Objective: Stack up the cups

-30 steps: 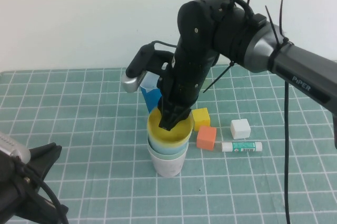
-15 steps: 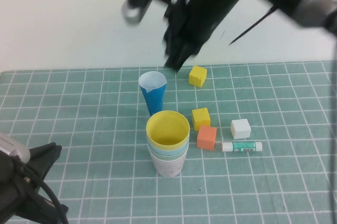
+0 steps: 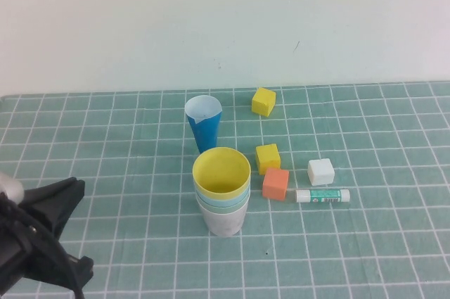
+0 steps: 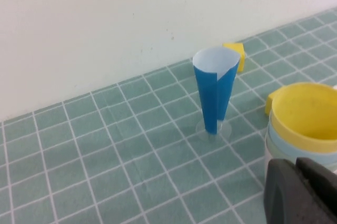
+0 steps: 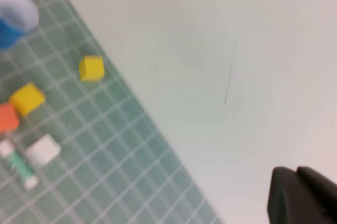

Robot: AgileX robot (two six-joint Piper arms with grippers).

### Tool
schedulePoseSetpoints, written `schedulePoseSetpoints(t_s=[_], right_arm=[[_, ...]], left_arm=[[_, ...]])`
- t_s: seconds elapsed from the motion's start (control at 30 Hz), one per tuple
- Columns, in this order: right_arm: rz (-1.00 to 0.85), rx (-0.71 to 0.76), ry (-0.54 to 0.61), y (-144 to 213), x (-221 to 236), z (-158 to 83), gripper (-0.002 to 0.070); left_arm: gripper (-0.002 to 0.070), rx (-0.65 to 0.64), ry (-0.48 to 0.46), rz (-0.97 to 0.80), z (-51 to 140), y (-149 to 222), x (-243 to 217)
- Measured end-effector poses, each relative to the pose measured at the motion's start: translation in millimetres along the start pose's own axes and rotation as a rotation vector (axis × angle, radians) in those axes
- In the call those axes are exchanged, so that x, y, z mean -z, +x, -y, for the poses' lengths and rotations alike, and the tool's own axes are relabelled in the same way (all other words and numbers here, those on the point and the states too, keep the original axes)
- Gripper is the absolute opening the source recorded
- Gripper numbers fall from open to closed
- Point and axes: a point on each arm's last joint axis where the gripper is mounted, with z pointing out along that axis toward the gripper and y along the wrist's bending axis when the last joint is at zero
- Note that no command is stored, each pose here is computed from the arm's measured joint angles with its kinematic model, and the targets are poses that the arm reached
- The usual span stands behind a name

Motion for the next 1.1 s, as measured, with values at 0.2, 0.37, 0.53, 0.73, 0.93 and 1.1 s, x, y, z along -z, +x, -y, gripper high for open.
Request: schedulePoseSetpoints(t_s=[0.2,0.37,0.53,0.73,0.93,1.1], right_arm=[[-0.015,-0.093,0.009,86,41,-37,0.0000],[0.091,-0.181,0.026,163,49,-90,0.0000],[0.245,-0.285,0.057,224,48,-136,0.0000],[0.265,-0.395,0.000,248,28,-168,0.0000],[0.212,-0.426,-0.096,259,3,-194,0.0000],[0.179,-0.422,-0.119,266,-6,-203,0.0000]], left_arm=[[0.0000,0.034,0.000,0.063,-0.3,-5,13],[0.0000,0.035,0.002,0.089,-0.3,-1,19],[0.0000,0.024,0.022,0.135,1.8,16,19],[0.0000,-0.040,0.035,0.155,3.5,25,17],[0.0000,-0.075,0.038,0.159,4.0,26,17],[0.0000,-0.075,0.038,0.161,4.1,26,17]])
